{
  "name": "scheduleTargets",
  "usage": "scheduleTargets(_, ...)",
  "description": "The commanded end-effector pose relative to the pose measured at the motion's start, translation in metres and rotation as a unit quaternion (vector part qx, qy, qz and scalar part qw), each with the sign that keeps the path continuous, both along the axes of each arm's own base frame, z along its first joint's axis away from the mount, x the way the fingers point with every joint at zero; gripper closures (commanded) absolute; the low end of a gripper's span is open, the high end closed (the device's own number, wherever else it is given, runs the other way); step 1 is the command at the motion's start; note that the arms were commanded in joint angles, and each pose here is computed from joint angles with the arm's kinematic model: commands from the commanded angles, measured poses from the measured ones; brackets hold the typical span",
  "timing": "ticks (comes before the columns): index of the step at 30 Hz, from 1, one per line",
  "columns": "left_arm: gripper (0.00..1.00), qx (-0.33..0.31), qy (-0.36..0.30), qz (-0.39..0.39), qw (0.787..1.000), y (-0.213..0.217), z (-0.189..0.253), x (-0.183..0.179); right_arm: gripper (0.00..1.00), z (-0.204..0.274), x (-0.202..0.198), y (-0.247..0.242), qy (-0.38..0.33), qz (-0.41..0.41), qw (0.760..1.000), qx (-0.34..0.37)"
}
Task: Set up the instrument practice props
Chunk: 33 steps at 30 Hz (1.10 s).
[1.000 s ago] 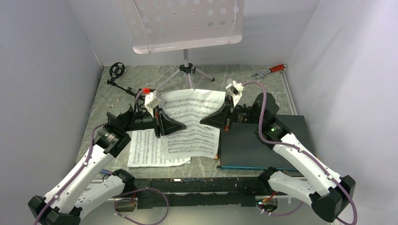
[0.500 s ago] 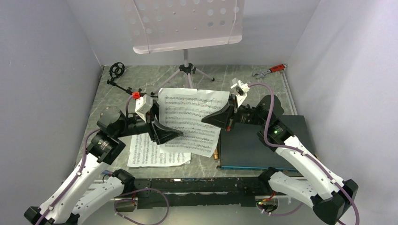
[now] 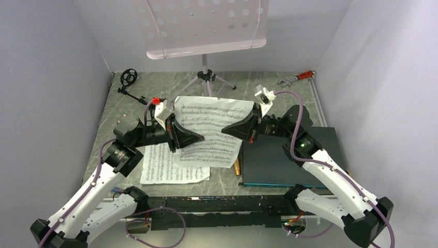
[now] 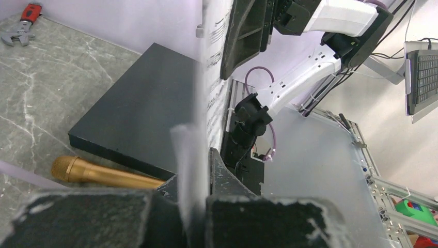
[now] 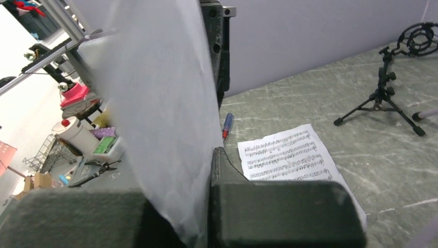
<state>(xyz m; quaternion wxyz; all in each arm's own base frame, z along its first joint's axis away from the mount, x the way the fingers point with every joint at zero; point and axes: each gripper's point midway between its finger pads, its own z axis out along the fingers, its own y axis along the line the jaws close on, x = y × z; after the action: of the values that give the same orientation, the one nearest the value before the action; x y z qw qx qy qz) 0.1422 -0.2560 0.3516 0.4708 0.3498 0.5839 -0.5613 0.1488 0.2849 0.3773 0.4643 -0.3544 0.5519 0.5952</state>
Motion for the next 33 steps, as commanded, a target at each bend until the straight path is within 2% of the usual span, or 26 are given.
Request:
scheduleTargets(1, 0.97, -0.018, -0.023, 0.0, 1.0, 0.003, 0.012, -0.006, 0.9, 0.003, 0.012, -0.001, -0.011, -0.033, 0.999, -0.003)
scheduleTargets(6, 0.97, -0.021, -0.025, 0.02, 0.999, 0.008, 0.011, -0.006, 0.66, -0.002, 0.023, -0.001, 0.001, -0.062, 0.998, -0.016)
scheduleTargets(11, 0.97, -0.021, -0.026, 0.044, 0.998, 0.012, 0.013, -0.002, 0.35, 0.003, 0.026, -0.003, -0.004, -0.073, 0.997, -0.017)
scheduleTargets(15, 0.97, -0.026, -0.026, 0.068, 0.997, 0.016, 0.02, 0.003, 0.16, 0.005, 0.027, -0.007, -0.008, -0.089, 0.996, -0.02)
scheduleTargets(19, 0.97, -0.028, -0.025, 0.097, 0.995, 0.021, 0.024, 0.01, 0.03, 0.008, 0.03, -0.013, -0.015, -0.111, 0.993, -0.025)
scheduleTargets(21, 0.98, -0.025, -0.03, 0.105, 0.994, 0.022, 0.025, 0.012, 0.01, 0.007, 0.033, -0.017, -0.019, -0.127, 0.991, -0.032)
scheduleTargets(33, 0.97, -0.013, -0.088, 0.172, 0.981, 0.035, 0.043, 0.031, 0.0, 0.008, 0.052, -0.029, -0.009, -0.193, 0.98, -0.056)
